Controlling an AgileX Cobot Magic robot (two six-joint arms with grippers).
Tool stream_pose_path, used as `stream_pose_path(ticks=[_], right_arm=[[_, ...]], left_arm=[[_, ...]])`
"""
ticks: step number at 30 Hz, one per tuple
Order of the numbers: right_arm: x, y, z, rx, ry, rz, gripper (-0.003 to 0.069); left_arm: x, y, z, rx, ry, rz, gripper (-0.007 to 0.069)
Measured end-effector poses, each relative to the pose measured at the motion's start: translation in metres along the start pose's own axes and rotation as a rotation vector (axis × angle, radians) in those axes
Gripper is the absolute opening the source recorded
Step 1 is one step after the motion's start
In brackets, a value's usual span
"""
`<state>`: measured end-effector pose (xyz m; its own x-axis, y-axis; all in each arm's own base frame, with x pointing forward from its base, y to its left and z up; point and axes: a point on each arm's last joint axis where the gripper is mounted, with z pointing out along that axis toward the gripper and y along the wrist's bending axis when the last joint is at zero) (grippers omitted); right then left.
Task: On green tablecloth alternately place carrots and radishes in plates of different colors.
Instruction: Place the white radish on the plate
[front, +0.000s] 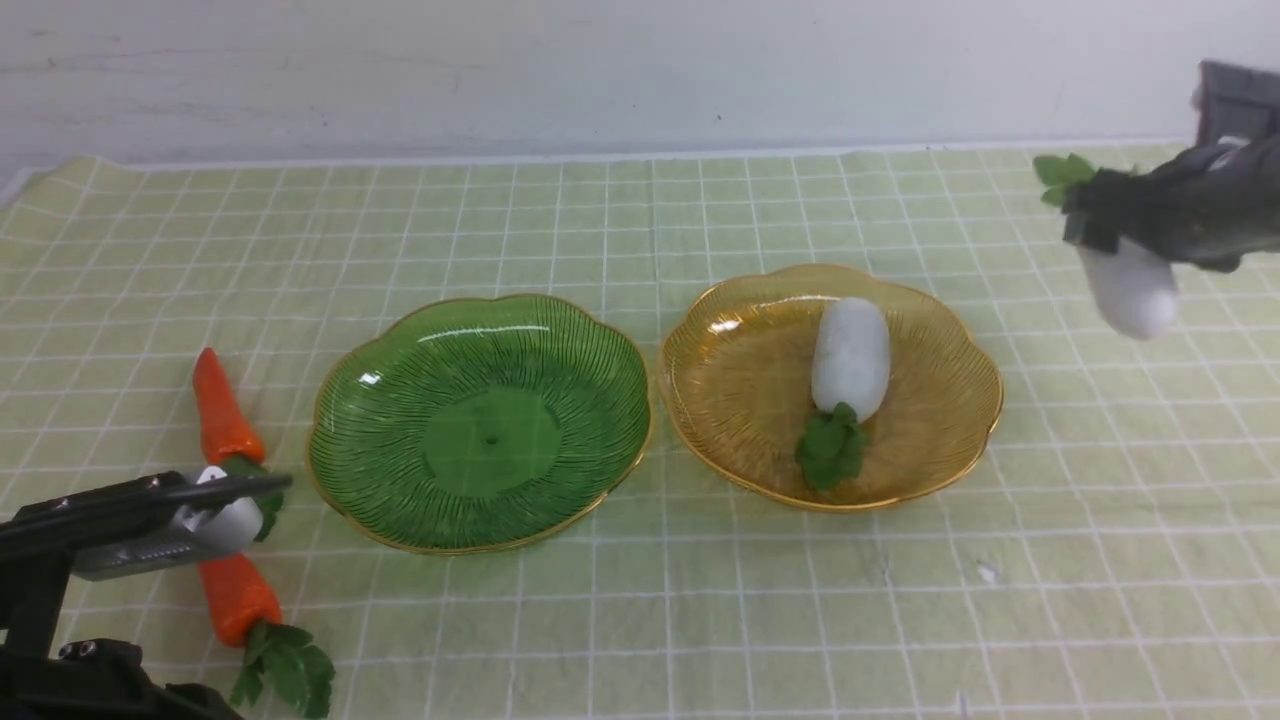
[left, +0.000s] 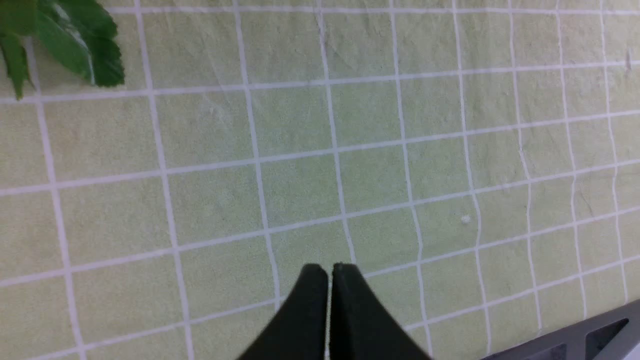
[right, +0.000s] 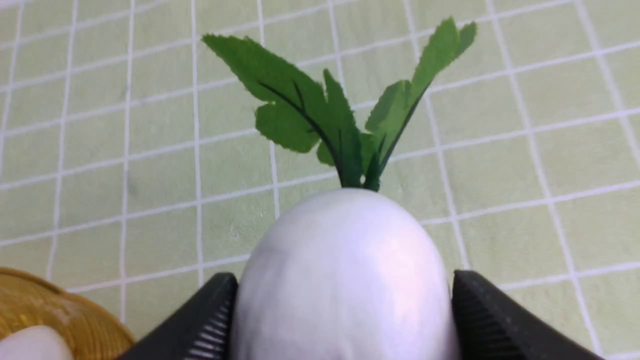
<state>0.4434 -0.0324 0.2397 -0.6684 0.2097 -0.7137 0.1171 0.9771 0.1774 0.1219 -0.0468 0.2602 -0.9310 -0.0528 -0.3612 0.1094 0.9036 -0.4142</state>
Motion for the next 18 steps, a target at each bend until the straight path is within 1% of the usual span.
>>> stream_pose_path(ticks=[1,2,3,5,7,9,12,13,14,15,18], right_arm=[[-0.001,0.0,-0.002,-0.001,0.002,0.001,0.0484],[-0.005,0.004,-0.02,-0.02,0.023,0.006,0.0484],[-0.006,0.006,-0.026,-0.032,0.038,0.004,0.0484],[-0.001,0.02,-0.034,-0.078,0.101,-0.022,0.0484],[0.003,0.029,-0.034,-0.102,0.138,-0.039,0.0484],[0.015,0.046,-0.03,-0.145,0.214,-0.072,0.0484],[0.028,0.066,-0.022,-0.185,0.283,-0.121,0.0484],[0.036,0.077,-0.017,-0.203,0.314,-0.147,0.0492],[0.043,0.087,-0.012,-0.218,0.338,-0.168,0.0515],[0.044,0.089,-0.012,-0.22,0.341,-0.172,0.052],[0.056,0.106,-0.006,-0.246,0.377,-0.202,0.0611]], left_arm=[[0.0,0.0,0.0,0.0,0.0,0.0,-0.0007],[0.0,0.0,0.0,0.0,0.0,0.0,-0.0007],[0.0,0.0,0.0,0.0,0.0,0.0,-0.0007],[0.0,0.0,0.0,0.0,-0.001,0.0,-0.0007],[0.0,0.0,0.0,0.0,-0.003,0.0,-0.0007],[-0.001,0.0,0.0,-0.001,-0.007,0.0,-0.0007],[-0.001,0.0,0.0,-0.002,-0.015,0.0,-0.0007],[-0.002,0.0,0.0,-0.003,-0.022,0.0,-0.0007],[-0.002,0.0,0.0,-0.003,-0.027,0.0,-0.0007],[-0.002,0.0,0.0,-0.003,-0.027,0.0,-0.0007],[-0.003,0.0,0.0,-0.003,-0.029,0.0,-0.0007]])
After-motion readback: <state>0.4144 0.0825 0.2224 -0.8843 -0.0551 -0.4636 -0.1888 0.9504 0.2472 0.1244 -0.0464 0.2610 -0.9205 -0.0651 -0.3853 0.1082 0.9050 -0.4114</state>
